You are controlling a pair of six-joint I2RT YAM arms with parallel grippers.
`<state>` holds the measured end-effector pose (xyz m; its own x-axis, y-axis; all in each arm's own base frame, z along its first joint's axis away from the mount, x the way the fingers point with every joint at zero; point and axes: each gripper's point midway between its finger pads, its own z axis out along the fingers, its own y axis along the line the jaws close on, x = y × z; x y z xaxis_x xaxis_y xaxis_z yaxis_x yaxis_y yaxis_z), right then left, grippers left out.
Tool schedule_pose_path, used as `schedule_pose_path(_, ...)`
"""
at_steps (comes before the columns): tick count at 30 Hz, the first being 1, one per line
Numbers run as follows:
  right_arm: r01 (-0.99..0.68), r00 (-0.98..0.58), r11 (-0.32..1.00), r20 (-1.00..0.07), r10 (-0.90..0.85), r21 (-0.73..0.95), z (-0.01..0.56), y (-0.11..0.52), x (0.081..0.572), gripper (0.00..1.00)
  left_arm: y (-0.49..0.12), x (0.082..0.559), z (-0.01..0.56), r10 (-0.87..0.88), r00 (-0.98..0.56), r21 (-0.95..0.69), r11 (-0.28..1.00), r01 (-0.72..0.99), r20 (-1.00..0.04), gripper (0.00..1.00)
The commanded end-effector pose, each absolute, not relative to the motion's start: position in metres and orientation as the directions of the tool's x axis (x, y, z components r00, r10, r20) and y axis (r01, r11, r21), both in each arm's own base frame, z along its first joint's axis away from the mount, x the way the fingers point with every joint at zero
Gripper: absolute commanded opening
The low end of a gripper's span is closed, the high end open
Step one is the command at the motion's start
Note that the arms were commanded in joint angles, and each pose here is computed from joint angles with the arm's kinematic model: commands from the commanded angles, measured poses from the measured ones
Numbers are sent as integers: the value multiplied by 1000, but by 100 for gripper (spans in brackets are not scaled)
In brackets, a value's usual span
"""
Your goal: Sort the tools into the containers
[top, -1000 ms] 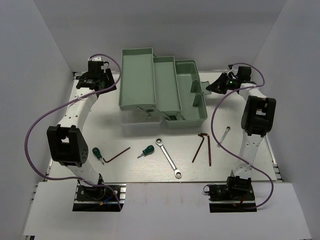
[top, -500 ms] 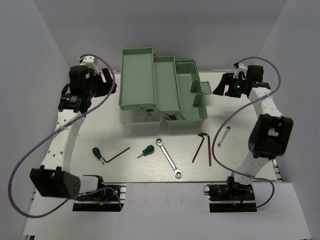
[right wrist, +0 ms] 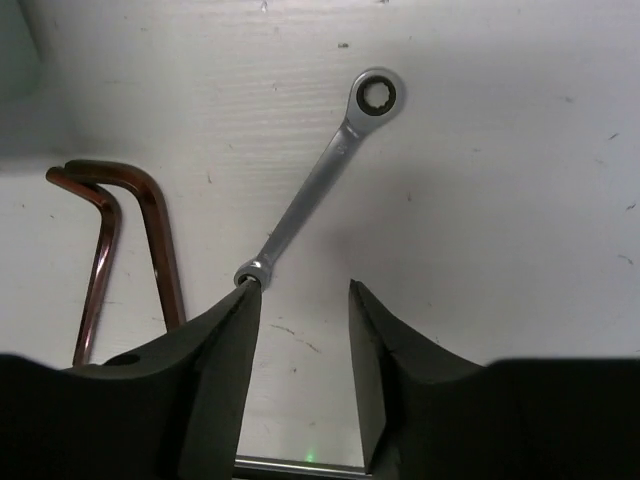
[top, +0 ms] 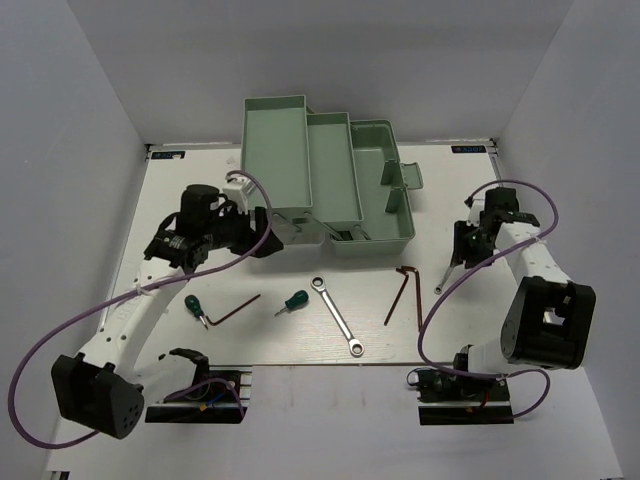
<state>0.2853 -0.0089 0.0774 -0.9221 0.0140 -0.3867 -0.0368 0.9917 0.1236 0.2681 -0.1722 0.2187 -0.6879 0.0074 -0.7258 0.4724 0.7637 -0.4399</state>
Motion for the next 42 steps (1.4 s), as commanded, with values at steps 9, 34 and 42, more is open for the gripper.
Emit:
schedule_pose_path(9,135,-956,987,-248,154,91,36,-15,282,51,-229,229,180,181,-708,-394,725,565,-683,78)
schedule_pose_path(34,222,-972,974,-94,217,-41,-13,-11,273,0,-287,181,76,246,-792,-243,864,440,-558,87)
schedule_pose_path(42,129,-966,986,-213,150,109,29,3,294,0,-307,172,75,253,-792,-235,866,442,-556,98)
